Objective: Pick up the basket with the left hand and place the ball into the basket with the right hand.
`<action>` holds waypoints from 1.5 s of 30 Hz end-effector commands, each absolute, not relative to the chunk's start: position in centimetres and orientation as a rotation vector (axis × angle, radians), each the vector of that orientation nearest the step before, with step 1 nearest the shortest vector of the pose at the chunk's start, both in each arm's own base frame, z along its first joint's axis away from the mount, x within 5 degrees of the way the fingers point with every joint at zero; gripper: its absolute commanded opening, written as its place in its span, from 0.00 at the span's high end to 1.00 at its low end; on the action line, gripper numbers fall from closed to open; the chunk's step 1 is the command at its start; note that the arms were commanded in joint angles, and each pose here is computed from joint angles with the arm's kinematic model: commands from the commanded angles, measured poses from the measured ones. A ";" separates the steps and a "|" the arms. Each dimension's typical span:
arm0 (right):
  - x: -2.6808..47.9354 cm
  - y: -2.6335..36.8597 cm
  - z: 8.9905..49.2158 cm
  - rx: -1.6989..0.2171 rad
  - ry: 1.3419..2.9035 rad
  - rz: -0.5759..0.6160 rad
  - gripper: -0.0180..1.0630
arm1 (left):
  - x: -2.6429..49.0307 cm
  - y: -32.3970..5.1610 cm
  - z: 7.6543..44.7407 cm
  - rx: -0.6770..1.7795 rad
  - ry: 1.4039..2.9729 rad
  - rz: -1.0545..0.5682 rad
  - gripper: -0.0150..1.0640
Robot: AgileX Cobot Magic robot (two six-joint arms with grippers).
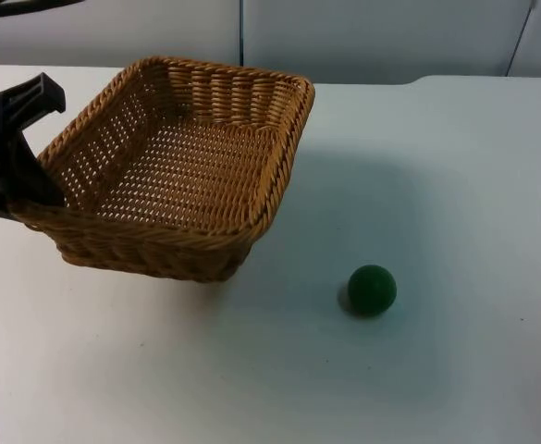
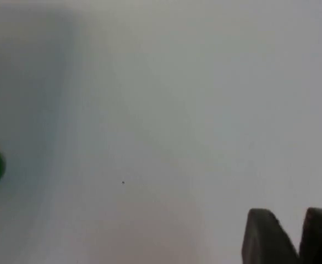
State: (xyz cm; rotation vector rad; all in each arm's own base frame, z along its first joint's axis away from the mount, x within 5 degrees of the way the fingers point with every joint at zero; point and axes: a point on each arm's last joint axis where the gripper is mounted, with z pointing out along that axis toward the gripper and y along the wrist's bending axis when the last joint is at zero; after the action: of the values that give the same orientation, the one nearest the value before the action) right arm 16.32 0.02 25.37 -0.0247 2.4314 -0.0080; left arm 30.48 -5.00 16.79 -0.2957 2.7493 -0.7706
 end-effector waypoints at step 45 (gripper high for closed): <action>28.2 17.7 9.3 -0.728 2.526 0.197 0.20 | 30.6 -5.0 17.5 -0.310 2.716 -0.788 0.99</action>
State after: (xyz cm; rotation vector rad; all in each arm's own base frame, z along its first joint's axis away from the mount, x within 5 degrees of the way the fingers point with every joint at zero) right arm 28.08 17.29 9.17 -0.7307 2.5490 0.1867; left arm 30.48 -5.00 16.79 -0.2957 2.7493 -0.7706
